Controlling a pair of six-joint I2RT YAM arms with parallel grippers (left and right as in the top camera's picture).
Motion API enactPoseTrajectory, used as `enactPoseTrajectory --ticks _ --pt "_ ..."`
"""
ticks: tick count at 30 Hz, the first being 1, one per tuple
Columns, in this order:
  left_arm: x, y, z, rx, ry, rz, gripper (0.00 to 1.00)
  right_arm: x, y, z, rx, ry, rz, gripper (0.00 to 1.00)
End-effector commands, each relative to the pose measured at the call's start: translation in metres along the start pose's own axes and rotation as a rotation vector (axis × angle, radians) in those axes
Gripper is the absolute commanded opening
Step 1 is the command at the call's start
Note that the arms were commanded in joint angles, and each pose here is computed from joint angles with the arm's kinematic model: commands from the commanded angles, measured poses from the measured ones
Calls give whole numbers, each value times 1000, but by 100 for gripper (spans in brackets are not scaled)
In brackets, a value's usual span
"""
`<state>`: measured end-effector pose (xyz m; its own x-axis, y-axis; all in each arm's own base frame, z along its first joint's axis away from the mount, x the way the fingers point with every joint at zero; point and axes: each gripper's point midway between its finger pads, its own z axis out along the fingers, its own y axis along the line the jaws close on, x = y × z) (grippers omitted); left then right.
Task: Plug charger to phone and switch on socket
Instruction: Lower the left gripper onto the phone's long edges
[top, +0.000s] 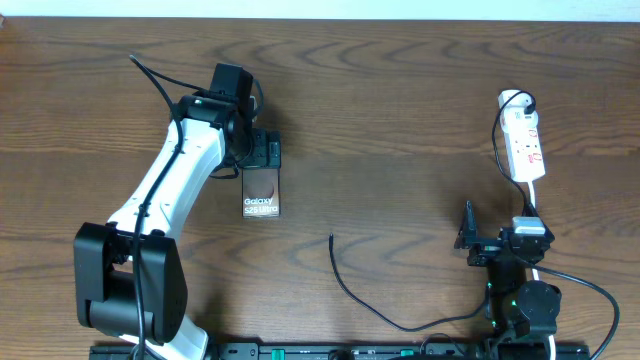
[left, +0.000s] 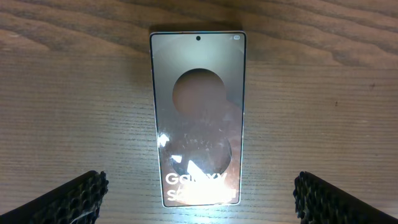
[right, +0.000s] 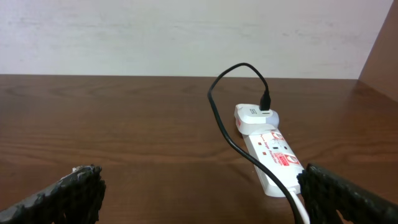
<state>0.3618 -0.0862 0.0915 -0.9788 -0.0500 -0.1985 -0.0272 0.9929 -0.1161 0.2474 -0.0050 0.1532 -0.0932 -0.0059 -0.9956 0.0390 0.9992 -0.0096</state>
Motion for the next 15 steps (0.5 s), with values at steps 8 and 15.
enactPoseTrajectory --ticks 8,15 --pt "3 8 32 -49 81 -7 98 1 -1 0 4 0 14 99" --pt "12 5 57 -62 143 16 98 1 -1 0 4 0 14 99"
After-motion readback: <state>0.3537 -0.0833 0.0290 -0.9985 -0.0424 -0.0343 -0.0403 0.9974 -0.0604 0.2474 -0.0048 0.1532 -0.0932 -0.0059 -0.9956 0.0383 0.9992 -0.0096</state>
